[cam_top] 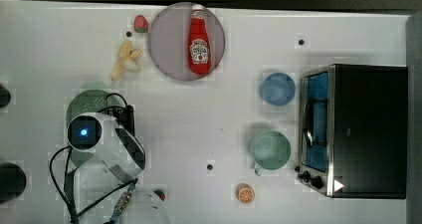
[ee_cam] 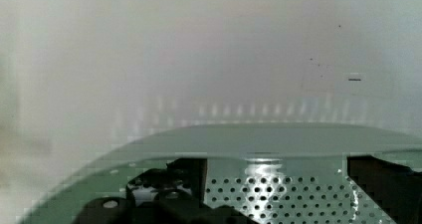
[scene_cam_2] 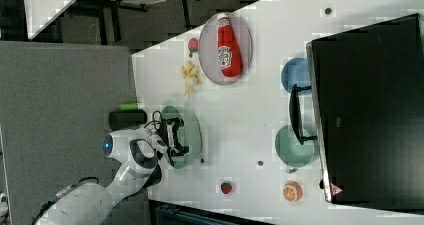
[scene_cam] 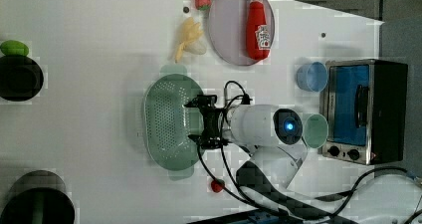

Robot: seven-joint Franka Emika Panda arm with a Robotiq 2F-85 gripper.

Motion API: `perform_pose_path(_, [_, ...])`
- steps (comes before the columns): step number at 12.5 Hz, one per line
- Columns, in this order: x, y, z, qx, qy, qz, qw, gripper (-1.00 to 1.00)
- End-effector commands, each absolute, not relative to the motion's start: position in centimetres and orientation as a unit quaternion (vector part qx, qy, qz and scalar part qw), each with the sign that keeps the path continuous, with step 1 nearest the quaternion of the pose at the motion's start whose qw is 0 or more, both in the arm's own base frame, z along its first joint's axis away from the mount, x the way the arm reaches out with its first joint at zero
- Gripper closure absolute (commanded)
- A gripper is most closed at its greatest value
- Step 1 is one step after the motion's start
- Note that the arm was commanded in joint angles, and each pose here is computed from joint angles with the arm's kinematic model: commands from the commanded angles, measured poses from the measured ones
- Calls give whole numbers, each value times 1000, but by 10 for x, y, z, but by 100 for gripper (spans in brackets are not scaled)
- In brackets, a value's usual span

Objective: Drag strainer left to right.

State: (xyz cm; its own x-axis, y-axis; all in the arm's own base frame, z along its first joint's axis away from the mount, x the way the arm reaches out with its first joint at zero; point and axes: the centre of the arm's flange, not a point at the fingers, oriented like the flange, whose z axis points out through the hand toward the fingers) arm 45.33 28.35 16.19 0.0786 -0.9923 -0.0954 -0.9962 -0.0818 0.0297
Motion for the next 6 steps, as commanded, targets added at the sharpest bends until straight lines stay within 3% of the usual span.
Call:
perform_pose_path(1, [455, 248, 156, -702, 711, 43, 6, -100])
perform_pose_path(6, [458, 197, 161, -706, 707, 34, -2, -100])
